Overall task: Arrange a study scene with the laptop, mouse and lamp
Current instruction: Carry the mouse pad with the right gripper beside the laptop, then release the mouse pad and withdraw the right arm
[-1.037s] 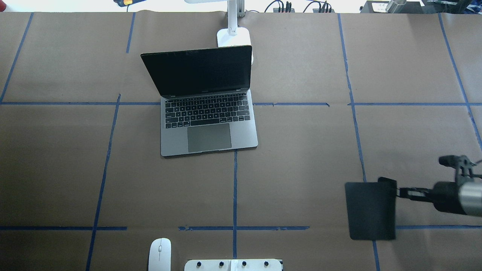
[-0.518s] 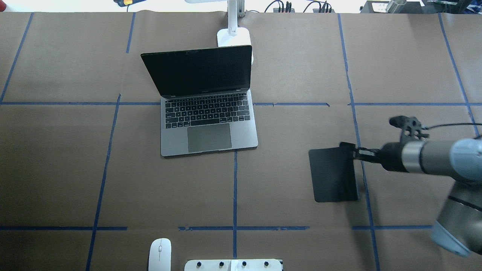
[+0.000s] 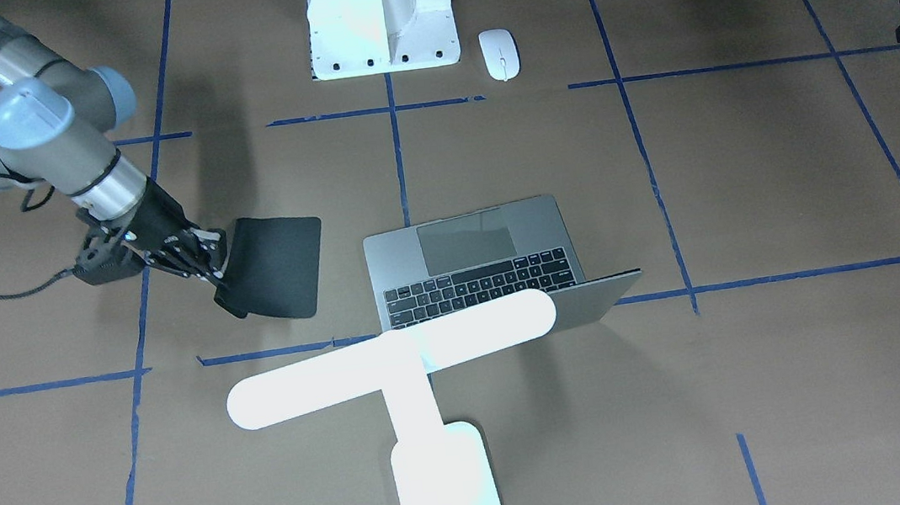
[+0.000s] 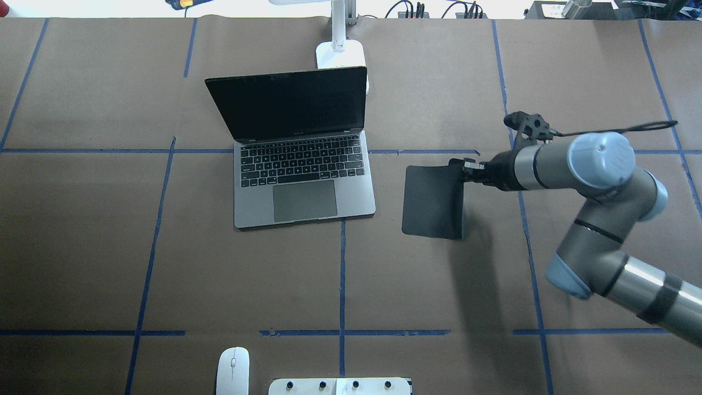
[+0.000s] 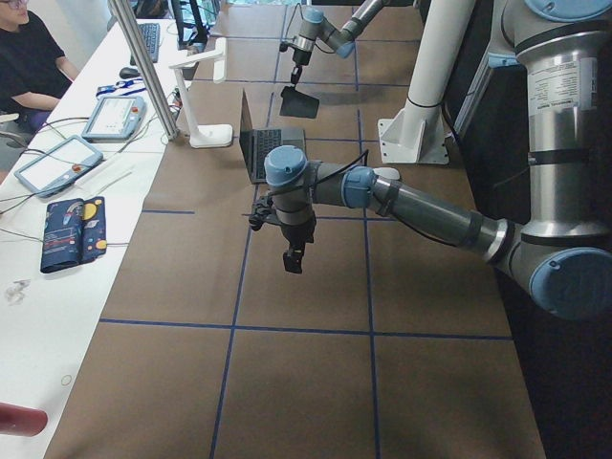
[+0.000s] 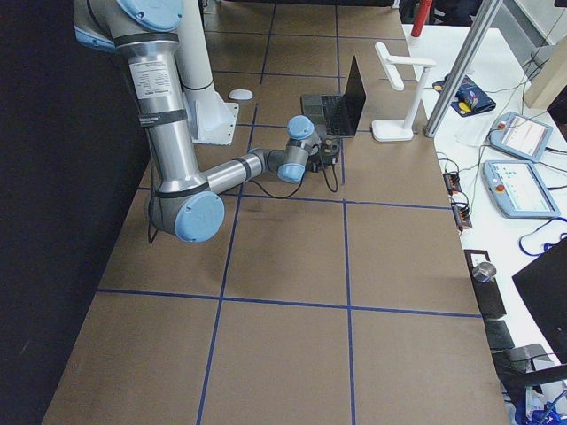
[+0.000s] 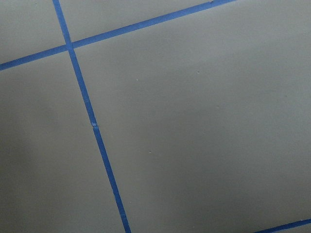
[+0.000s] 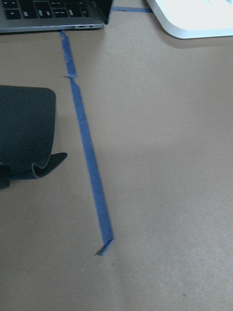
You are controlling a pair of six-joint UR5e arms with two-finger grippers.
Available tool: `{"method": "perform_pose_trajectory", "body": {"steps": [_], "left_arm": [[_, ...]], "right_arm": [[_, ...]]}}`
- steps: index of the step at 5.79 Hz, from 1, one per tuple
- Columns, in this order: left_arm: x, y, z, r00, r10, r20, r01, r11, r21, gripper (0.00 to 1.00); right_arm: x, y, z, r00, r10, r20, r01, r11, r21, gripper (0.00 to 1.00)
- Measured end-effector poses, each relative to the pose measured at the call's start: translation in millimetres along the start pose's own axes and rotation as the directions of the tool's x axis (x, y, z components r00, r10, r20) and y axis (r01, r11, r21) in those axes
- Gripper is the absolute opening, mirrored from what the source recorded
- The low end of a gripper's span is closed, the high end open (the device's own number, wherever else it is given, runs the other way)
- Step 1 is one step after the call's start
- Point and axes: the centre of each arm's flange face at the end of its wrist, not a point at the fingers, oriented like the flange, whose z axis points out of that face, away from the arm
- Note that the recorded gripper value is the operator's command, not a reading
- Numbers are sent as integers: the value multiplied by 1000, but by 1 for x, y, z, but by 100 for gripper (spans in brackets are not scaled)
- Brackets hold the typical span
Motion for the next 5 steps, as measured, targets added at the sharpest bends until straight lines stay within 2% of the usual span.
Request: {"method": "perform_pose_trajectory", "body": {"steps": [2,3,5], "left_arm": [[1,0,-1,1000,-5,-1,5,1000,1,100],[1,0,-1,1000,-5,-1,5,1000,2,100],[2,-2,-2,1000,-2,-1,2,1000,5,100]], "right_arm": [[-13,-42,15,999,-1,-48,2,1000,17,1],[-12,-52,17,998,-12,-65,13,1000,13,96],[-10,-55,20,996,-12,-94,12,1000,-5,100]]}}
